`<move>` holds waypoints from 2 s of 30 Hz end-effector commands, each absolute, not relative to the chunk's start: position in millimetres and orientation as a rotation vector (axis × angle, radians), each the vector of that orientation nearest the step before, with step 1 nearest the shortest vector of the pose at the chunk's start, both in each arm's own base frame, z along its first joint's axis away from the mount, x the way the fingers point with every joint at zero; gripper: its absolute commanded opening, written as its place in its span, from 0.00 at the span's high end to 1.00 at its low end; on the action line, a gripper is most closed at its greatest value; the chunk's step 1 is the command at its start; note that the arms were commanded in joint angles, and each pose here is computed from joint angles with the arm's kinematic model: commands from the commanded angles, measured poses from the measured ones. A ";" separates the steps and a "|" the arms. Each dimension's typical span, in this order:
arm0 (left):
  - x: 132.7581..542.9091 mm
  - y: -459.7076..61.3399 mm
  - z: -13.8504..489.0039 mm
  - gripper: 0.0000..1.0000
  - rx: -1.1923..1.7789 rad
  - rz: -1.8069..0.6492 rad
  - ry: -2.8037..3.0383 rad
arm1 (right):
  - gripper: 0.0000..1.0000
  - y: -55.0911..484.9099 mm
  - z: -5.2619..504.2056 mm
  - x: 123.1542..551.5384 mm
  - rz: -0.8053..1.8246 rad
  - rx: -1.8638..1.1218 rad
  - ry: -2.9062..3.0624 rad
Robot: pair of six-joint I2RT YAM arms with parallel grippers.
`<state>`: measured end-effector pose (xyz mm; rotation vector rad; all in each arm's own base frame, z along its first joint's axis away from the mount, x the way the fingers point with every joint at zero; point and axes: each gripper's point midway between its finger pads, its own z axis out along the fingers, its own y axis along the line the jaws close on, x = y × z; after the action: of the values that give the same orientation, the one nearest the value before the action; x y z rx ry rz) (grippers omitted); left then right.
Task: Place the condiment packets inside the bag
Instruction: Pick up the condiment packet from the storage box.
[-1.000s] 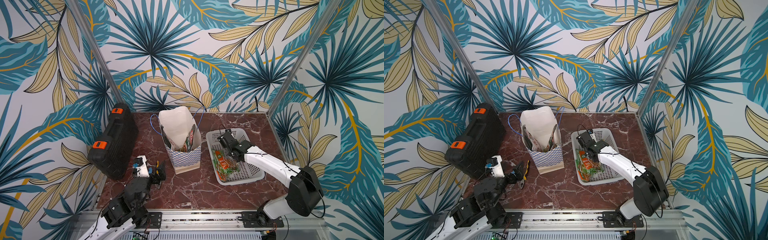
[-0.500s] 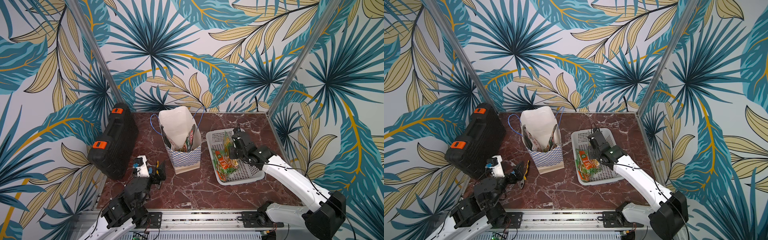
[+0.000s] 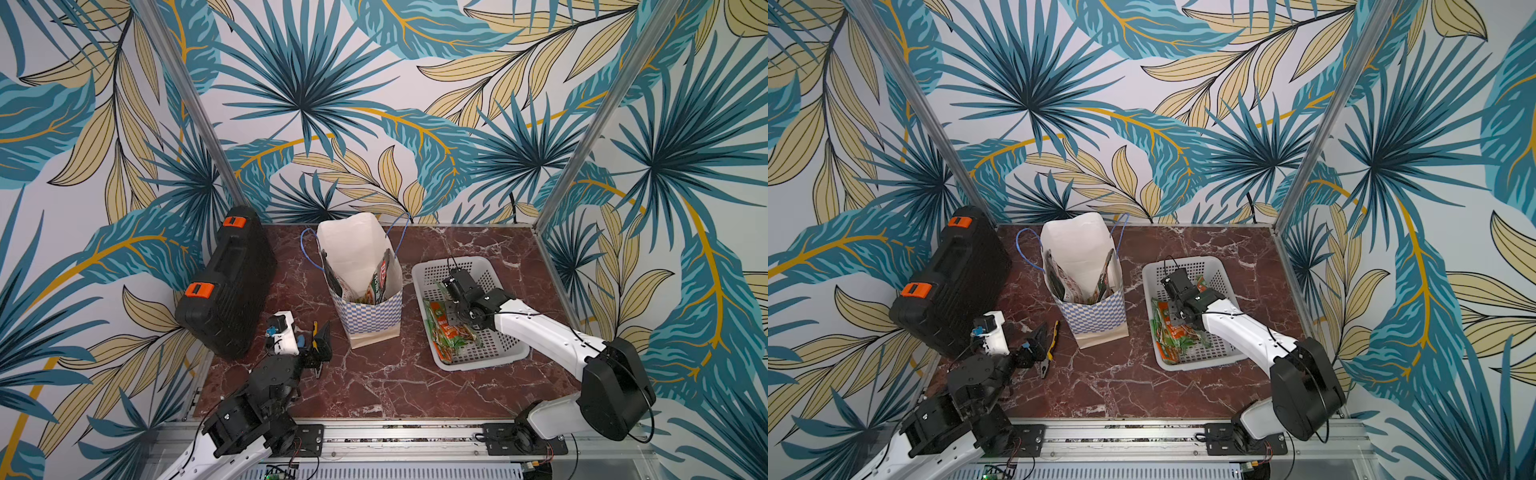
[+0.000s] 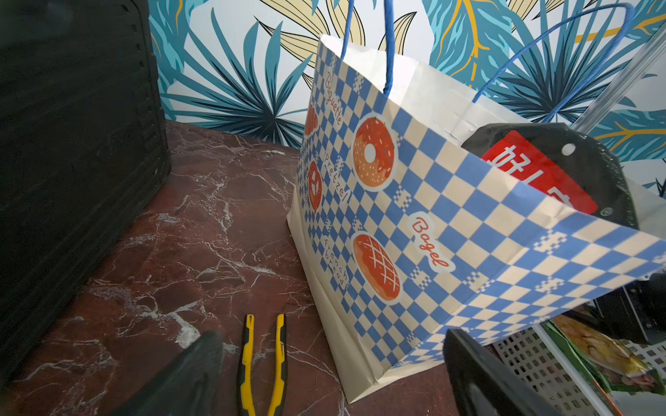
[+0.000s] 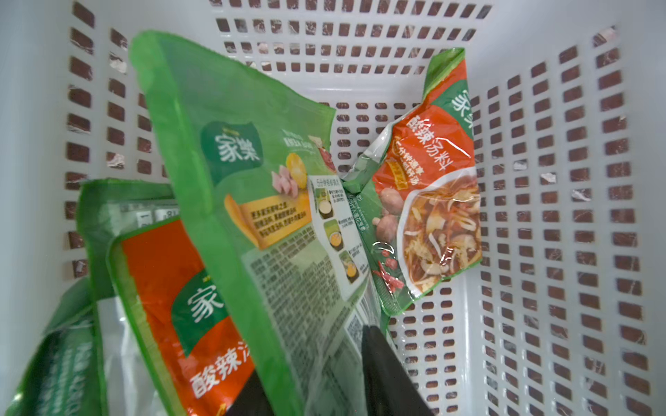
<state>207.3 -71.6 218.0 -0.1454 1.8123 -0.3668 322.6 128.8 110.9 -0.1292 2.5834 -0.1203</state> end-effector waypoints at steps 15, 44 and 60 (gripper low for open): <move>208.3 -74.4 211.5 0.00 -0.124 -0.362 1.814 | 0.52 140.5 149.5 315.0 0.065 -0.139 2.511; 209.3 -75.5 210.8 0.00 -0.121 -0.362 1.812 | 0.38 170.0 99.3 309.0 -0.202 -0.435 2.600; 209.0 -75.7 210.6 0.00 -0.119 -0.362 1.814 | 0.64 143.8 117.5 321.1 -0.446 -0.340 2.527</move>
<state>207.7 -72.6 217.4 -0.1371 1.8109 -0.3652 321.9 154.4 110.8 -0.3681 2.5375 -0.3763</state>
